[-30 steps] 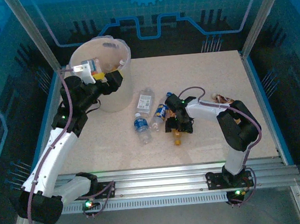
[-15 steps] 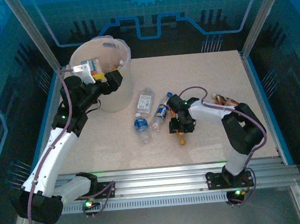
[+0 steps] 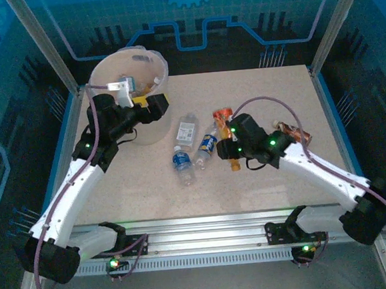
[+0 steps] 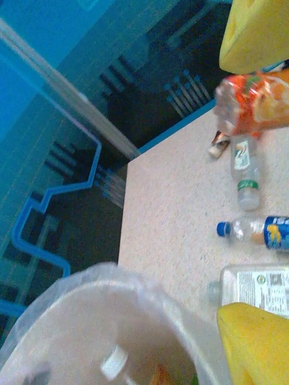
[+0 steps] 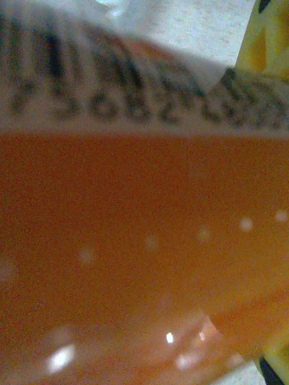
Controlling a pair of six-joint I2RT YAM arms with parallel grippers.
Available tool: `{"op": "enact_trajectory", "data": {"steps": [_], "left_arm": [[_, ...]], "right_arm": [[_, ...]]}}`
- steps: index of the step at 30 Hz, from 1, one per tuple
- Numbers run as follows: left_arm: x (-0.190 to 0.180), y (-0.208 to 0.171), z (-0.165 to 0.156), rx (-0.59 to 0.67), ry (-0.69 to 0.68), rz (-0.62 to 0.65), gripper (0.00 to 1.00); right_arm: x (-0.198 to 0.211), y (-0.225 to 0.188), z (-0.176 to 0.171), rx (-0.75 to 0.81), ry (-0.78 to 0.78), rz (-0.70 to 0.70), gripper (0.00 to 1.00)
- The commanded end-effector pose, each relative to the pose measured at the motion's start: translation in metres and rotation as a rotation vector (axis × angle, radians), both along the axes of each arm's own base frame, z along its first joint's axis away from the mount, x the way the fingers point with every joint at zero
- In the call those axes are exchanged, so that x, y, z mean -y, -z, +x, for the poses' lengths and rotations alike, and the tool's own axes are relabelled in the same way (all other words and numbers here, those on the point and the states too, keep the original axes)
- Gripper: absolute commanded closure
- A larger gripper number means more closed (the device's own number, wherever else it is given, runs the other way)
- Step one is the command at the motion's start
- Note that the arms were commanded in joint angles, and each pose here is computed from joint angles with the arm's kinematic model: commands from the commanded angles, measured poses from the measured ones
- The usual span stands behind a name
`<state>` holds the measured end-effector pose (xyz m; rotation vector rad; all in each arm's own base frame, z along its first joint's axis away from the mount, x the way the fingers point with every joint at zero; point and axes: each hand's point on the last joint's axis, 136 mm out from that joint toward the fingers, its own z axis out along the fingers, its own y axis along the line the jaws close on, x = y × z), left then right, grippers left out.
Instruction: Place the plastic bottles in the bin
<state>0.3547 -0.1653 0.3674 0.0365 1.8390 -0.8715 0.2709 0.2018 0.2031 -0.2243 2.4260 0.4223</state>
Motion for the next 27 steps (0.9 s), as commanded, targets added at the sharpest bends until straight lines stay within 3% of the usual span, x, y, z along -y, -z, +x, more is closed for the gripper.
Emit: {"op": "enact_trajectory", "data": {"steps": [1, 8, 15, 27], "left_arm": [[0.03, -0.021, -0.013, 0.059, 0.165, -0.013, 0.01], [0.091, -0.042, -0.037, 0.144, 0.455, -0.053, 0.01], [0.149, -0.066, -0.067, 0.241, 0.716, -0.076, 0.01], [0.172, -0.071, -0.07, 0.251, 0.801, -0.093, 0.01]], "right_arm": [[-0.008, -0.05, 0.008, 0.217, -0.043, 0.095, 0.51], [-0.016, -0.109, -0.001, 0.436, -0.125, 0.251, 0.5], [-0.032, -0.138, -0.011, 0.514, -0.239, 0.323, 0.5], [-0.051, -0.146, -0.014, 0.513, -0.338, 0.35, 0.49]]}}
